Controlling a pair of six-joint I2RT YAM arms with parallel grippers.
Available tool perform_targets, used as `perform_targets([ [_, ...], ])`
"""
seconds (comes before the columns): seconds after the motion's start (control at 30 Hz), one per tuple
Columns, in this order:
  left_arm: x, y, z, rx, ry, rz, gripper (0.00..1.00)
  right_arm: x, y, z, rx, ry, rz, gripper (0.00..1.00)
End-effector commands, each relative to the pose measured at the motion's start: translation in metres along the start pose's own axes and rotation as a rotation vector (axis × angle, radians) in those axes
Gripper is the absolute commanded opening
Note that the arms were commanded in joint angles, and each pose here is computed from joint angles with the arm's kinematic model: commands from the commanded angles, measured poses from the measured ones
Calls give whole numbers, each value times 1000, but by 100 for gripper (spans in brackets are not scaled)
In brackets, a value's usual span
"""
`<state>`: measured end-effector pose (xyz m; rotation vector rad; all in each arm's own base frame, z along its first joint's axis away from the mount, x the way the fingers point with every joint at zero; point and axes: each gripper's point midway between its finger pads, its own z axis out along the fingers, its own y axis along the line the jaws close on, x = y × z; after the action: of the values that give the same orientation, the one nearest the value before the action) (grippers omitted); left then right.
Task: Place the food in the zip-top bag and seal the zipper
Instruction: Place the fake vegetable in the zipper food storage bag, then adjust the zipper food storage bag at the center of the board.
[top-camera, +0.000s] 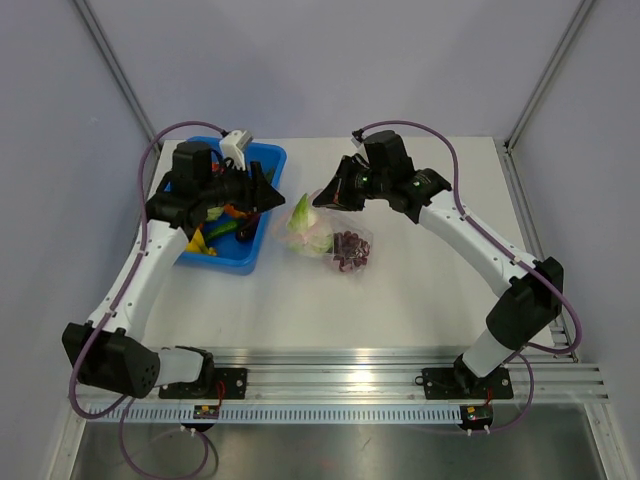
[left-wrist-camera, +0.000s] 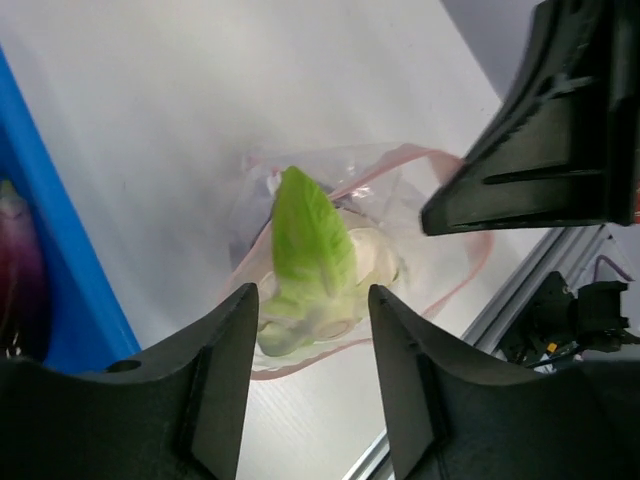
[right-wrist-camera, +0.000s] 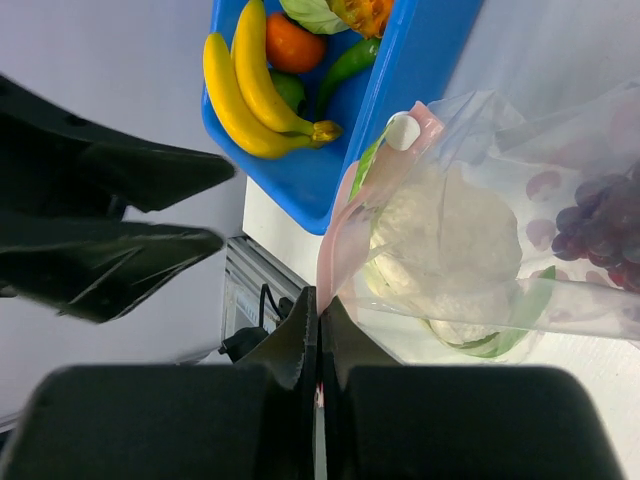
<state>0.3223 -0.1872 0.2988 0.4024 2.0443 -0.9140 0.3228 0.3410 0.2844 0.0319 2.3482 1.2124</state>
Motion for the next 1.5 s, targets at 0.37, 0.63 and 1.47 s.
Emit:
perform_targets([
  [0.37, 81, 68, 29, -222, 217, -219, 52, -16, 30, -10, -85, -60, -35, 0],
  [0.63, 96, 65, 44, -170, 265, -246, 14, -21, 32, -10, -77, -71, -54, 0],
  [1.47, 27, 12, 63, 67, 217, -240, 0, -42, -78, -14, 372, -130, -135, 0],
])
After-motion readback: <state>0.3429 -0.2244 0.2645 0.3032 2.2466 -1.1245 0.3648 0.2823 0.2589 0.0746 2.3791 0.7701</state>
